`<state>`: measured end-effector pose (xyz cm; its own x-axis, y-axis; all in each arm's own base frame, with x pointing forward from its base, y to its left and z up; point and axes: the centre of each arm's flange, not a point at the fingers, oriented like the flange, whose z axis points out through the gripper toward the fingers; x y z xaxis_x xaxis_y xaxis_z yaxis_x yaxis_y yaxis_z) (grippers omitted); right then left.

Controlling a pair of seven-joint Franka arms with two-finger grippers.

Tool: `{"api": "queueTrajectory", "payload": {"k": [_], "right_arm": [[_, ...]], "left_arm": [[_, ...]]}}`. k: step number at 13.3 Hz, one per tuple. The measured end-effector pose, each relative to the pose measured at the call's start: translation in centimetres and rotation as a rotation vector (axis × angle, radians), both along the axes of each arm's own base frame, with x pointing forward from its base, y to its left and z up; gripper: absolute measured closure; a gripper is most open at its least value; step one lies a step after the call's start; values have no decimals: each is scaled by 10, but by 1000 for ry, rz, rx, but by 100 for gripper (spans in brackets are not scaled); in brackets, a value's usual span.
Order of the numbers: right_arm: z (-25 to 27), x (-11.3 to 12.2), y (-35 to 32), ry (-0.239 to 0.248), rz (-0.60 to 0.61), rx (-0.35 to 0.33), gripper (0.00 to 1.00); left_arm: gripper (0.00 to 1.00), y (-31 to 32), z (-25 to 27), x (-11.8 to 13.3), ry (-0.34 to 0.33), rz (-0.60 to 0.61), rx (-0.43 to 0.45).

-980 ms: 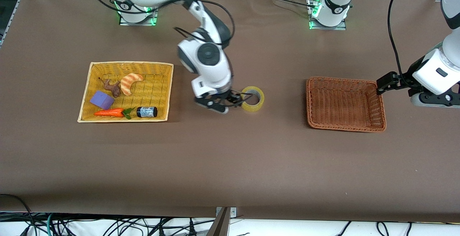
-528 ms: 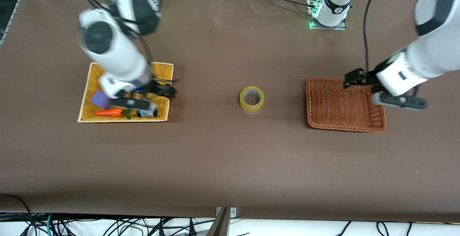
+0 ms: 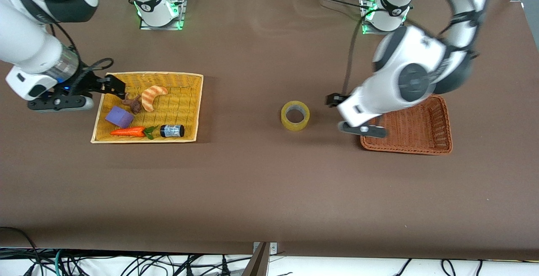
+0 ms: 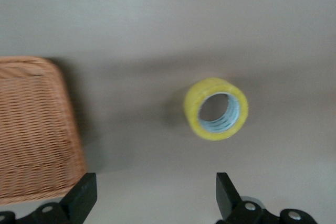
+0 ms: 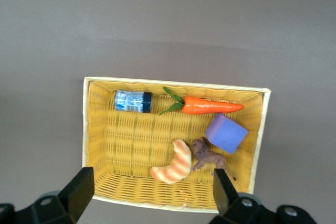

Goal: Transfer tape with both arms
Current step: 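Retract the right gripper while the left gripper reaches toward the tape, then grasp the tape roll with the left gripper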

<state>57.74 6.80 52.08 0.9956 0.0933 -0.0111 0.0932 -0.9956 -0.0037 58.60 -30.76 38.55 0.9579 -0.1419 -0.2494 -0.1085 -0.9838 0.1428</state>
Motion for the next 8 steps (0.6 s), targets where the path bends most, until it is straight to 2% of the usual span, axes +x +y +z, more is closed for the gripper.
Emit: {"api": "queueTrajectory", "payload": {"k": [5, 7, 8], "right_arm": [[-6, -3, 1, 21, 10, -2, 0], [-10, -4, 1, 28, 11, -3, 0], [-11, -5, 1, 31, 11, -4, 0]], "left_arm": [[0, -62, -117, -16, -12, -61, 24], [0, -66, -156, -23, -64, -51, -1], [4, -64, -174, -28, -90, -45, -11]]}}
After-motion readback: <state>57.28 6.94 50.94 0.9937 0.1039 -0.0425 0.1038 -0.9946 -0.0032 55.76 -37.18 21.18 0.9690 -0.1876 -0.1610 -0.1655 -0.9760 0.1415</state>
